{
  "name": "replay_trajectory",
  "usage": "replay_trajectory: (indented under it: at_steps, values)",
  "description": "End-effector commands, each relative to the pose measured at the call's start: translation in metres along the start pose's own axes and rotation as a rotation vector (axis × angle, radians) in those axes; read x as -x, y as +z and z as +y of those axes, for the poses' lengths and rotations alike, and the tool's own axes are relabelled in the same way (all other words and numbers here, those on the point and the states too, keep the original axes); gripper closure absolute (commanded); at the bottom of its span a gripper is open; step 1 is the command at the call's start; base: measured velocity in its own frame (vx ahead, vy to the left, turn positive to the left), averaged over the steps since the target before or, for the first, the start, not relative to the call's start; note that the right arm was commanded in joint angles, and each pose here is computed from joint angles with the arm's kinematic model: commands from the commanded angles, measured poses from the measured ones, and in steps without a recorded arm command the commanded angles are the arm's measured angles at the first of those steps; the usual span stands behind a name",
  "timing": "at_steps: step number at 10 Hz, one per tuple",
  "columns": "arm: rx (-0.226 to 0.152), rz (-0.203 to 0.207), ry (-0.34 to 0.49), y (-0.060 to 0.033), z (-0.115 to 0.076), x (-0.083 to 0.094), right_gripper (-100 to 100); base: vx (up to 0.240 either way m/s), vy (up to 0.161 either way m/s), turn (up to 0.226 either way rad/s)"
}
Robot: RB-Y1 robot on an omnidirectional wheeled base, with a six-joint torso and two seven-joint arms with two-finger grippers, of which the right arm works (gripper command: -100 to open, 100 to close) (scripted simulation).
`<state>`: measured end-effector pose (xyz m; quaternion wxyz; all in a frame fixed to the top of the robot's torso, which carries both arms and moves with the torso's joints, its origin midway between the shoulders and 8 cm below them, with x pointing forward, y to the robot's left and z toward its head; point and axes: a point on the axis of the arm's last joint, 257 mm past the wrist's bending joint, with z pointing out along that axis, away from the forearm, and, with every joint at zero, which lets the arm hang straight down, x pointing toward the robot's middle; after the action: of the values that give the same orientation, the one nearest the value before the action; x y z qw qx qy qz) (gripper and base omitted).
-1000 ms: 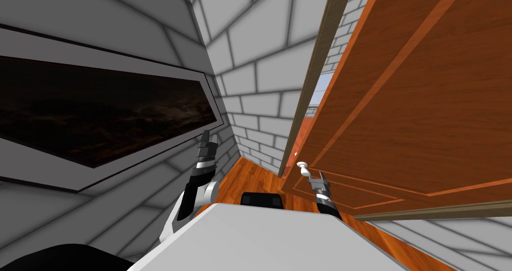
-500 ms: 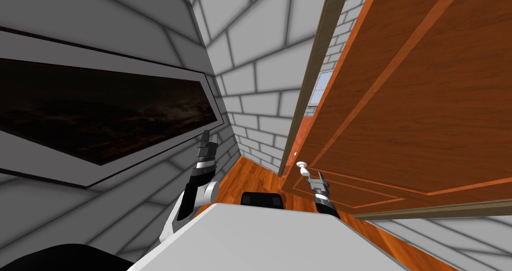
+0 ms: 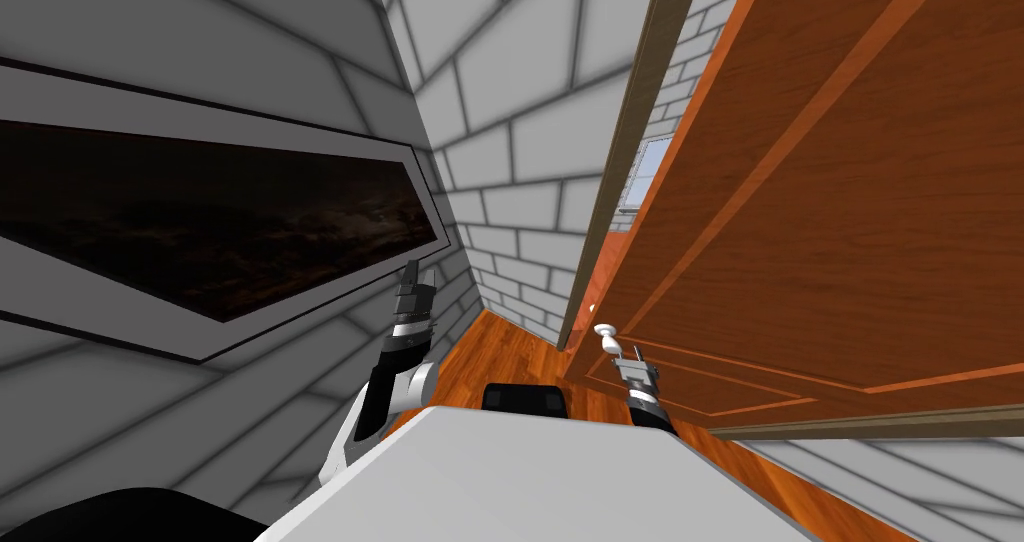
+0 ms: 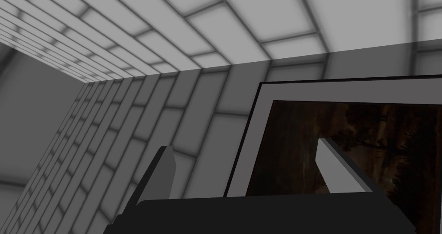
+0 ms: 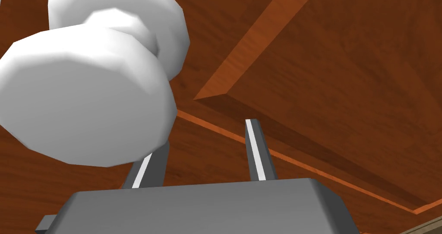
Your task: Pull the door open
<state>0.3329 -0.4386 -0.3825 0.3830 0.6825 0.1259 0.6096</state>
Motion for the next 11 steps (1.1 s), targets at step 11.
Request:
replay_trajectory:
  at_steps: [11]
  values:
    - [-0.003,0.007,0.280,-0.0049,-0.0217,-0.0206,-100,-0.032,-0.006,0.029]
